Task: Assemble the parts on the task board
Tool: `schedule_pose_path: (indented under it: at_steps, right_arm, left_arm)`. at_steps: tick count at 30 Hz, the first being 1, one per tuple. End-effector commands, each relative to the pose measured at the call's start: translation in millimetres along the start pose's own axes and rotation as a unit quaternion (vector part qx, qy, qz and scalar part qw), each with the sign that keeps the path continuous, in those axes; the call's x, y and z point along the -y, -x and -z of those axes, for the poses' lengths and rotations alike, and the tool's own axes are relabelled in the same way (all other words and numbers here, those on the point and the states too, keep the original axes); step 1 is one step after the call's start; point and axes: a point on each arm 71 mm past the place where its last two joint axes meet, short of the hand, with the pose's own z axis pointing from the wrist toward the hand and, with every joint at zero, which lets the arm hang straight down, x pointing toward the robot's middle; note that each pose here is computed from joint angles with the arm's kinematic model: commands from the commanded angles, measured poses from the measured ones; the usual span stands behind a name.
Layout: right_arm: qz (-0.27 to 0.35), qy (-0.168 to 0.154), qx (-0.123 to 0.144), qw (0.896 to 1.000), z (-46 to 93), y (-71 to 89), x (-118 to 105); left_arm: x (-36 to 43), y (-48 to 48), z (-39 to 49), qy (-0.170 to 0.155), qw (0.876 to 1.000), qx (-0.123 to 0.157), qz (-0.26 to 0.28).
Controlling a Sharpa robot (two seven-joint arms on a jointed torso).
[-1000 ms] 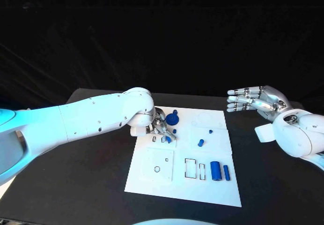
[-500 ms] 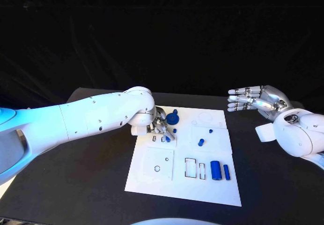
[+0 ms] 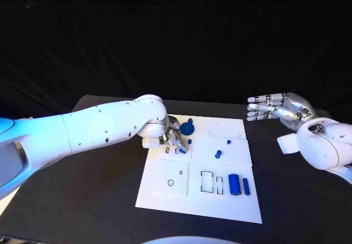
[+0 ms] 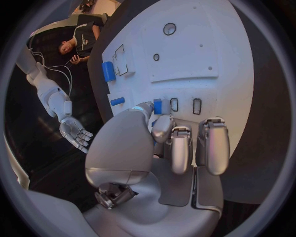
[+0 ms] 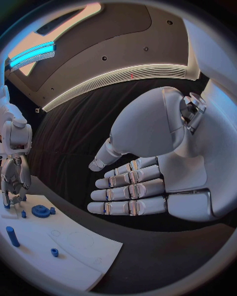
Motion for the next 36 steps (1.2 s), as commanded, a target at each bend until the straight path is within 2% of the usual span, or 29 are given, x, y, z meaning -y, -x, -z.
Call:
schedule_pose_path:
  at_steps: [1,10,15,26,36]
  right_arm:
    - [0.000,-0.001,-0.011,1.000,-0.1,-2.2,1.1]
    - [0.000,-0.005,-0.012,1.000,0.0,-2.0,3.2]
    - [0.000,-0.006,-0.013,1.000,-0.1,-2.4,4.3]
    - [0.006,-0.006,-0.010,1.000,0.7,-1.5,5.2]
    - [0.006,-0.005,-0.014,1.000,0.5,-2.7,5.1]
  left_arm:
    - [-1.8,0.9,3.8,0.005,0.998,0.024,0.051]
    - [-10.1,0.7,16.0,-0.010,0.995,0.056,0.086]
    - [-15.8,1.1,19.6,0.000,0.995,0.069,0.077]
    - [-19.3,-2.1,16.2,0.019,0.996,0.082,0.031]
    - [-19.3,-8.0,12.2,0.025,0.997,0.069,0.003]
